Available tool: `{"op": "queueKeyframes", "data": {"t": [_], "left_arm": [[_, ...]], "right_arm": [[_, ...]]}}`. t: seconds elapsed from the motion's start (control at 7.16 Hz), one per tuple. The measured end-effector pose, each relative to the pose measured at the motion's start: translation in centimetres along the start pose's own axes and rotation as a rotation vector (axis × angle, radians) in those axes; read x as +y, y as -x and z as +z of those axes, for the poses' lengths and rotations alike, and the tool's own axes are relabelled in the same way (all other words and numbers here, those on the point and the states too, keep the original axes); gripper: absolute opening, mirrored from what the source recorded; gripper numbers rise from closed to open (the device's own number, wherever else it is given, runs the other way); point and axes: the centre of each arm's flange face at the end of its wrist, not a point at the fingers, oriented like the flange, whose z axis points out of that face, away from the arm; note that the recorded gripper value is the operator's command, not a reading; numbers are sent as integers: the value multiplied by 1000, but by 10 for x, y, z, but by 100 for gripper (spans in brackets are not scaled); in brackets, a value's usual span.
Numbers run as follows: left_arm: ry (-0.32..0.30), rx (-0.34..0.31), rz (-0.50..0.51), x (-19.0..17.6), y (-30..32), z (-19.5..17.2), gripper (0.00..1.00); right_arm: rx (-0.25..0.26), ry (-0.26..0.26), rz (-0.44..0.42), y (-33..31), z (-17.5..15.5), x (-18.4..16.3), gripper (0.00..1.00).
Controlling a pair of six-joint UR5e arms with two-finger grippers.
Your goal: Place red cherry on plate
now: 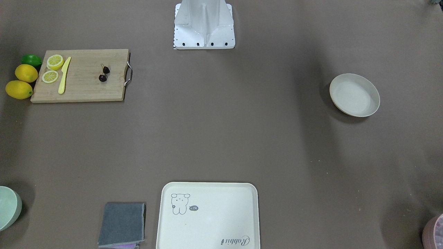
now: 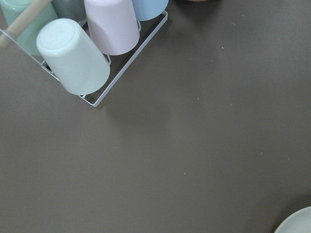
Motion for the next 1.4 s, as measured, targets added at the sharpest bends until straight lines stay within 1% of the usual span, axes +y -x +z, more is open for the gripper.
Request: {"op": "queueKeyframes", "data": {"t": [1.12,1.26,1.4], "left_arm": [[9,12,17,-1,-8,5,98],[6,26,33,-3,-15,5,98],[-5,59,67,-7,-27,5,98]], "right_arm": [[-2,-1,0,1,-1,-4,100],[-2,-2,3,2,-2,-5,100],[0,-6,14,3,-3,-6,100]]}}
